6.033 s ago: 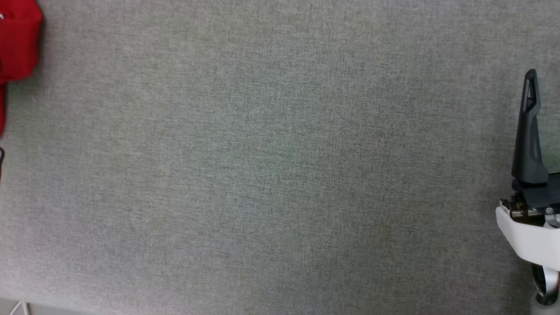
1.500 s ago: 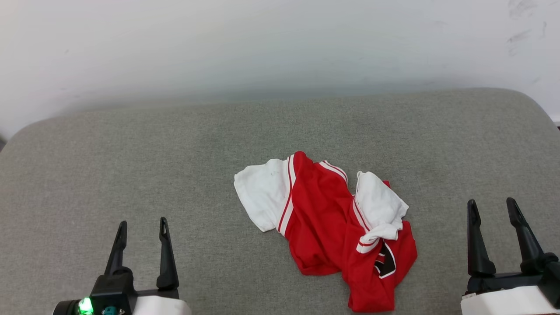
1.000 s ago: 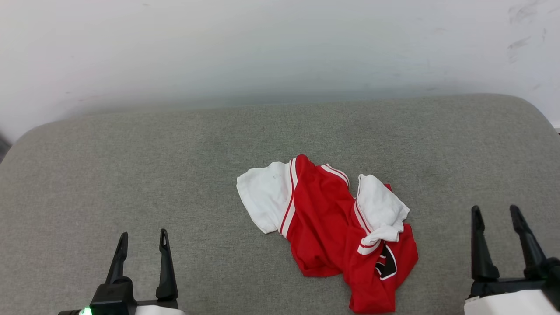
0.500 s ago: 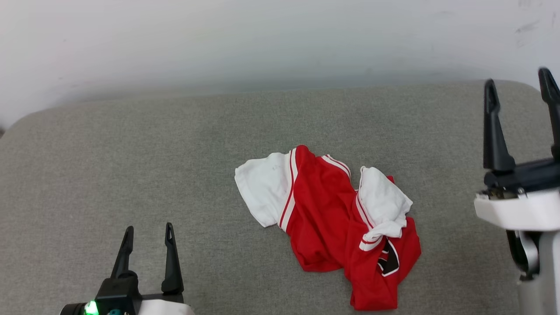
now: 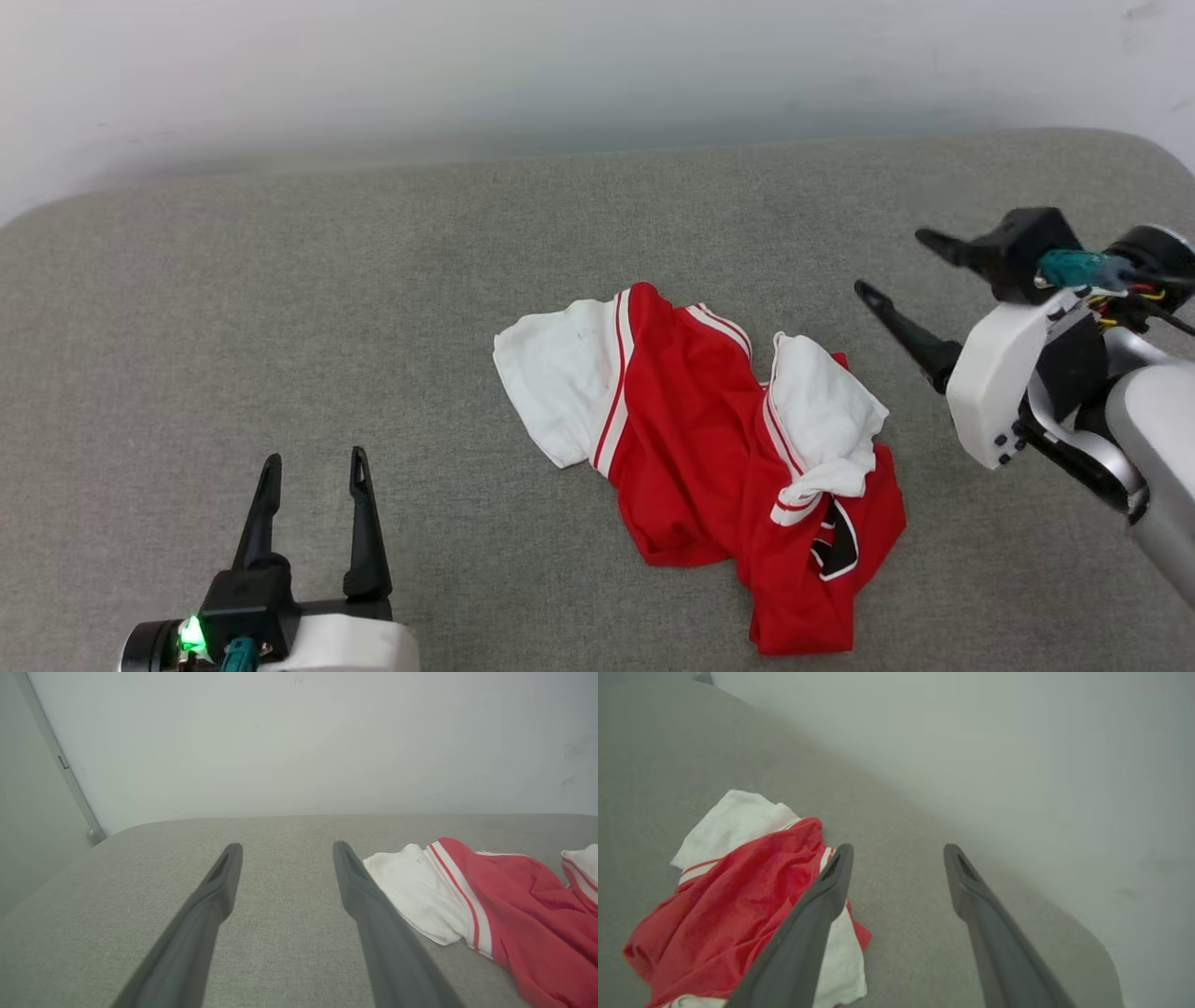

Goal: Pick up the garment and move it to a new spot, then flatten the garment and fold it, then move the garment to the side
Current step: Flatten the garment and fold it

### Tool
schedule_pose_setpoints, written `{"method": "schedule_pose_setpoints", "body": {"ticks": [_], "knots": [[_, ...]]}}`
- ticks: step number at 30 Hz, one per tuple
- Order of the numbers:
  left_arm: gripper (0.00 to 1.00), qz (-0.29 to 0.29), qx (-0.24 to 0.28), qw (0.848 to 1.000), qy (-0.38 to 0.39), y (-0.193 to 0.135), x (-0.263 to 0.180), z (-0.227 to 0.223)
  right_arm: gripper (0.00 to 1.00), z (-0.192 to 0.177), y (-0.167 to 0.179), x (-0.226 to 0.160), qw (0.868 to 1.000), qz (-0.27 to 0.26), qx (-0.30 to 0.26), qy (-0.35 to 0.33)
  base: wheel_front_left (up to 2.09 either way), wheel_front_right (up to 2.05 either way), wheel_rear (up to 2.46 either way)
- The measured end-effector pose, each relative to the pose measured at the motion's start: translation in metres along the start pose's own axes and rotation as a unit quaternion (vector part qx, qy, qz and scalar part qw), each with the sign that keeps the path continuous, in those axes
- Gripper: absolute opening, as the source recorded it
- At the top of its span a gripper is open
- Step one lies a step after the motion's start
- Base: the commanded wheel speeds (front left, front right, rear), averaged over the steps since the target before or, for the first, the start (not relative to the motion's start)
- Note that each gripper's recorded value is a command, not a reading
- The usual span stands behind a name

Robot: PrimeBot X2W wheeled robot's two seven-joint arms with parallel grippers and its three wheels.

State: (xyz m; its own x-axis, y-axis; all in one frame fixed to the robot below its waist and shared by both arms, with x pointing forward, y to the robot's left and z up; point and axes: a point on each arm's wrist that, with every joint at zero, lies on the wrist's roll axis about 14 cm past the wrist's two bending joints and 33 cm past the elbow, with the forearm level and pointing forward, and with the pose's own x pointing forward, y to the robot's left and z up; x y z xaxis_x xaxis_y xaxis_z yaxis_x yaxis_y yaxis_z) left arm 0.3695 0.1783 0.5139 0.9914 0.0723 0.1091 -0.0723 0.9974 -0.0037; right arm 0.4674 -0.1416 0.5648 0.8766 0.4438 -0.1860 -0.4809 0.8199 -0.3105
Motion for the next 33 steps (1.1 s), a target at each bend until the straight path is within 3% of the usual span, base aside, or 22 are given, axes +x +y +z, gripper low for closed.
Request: {"method": "schedule_pose_setpoints", "body": {"ticks": [4,7,13,21,25,28,29,30,33], "knots": [[1.0,-0.001,-0.001,1.0,0.002,-0.001,0.008,-0.003,1.0,-0.045,0.017,-0.002,0.987,0.068,0.021,0.147,0.0,0.0,0.0],[1.0,-0.002,-0.002,1.0,0.004,-0.002,0.015,-0.006,1.0,-0.074,0.021,-0.007,0.966,0.097,0.032,0.238,0.0,0.0,0.0],[1.0,-0.002,-0.006,1.0,0.012,-0.004,0.029,-0.016,1.0,-0.121,0.03,-0.003,0.924,0.134,0.045,0.356,0.0,0.0,0.0],[1.0,-0.002,-0.008,1.0,0.03,-0.005,0.044,-0.034,1.0,-0.179,0.057,0.013,0.888,0.172,0.053,0.423,0.0,0.0,0.0],[1.0,0.005,-0.004,0.999,0.039,0.0,0.046,-0.041,1.0,-0.193,0.068,0.017,0.879,0.189,0.042,0.436,0.0,0.0,0.0],[1.0,0.006,-0.003,0.999,0.04,0.001,0.046,-0.042,1.0,-0.196,0.069,0.018,0.881,0.19,0.042,0.432,0.0,0.0,0.0],[1.0,0.006,-0.003,0.999,0.04,0.001,0.045,-0.041,0.42,-0.195,0.069,0.017,0.883,0.19,0.042,0.427,0.0,0.0,0.0],[1.0,0.006,-0.003,0.999,0.038,0.001,0.045,-0.04,0.0,-0.193,0.069,0.017,0.887,0.188,0.041,0.419,0.0,0.0,0.0],[1.0,0.008,-0.004,0.999,0.032,0.002,0.044,-0.034,0.0,-0.184,0.066,0.015,0.903,0.181,0.044,0.388,0.0,0.0,0.0]]}}
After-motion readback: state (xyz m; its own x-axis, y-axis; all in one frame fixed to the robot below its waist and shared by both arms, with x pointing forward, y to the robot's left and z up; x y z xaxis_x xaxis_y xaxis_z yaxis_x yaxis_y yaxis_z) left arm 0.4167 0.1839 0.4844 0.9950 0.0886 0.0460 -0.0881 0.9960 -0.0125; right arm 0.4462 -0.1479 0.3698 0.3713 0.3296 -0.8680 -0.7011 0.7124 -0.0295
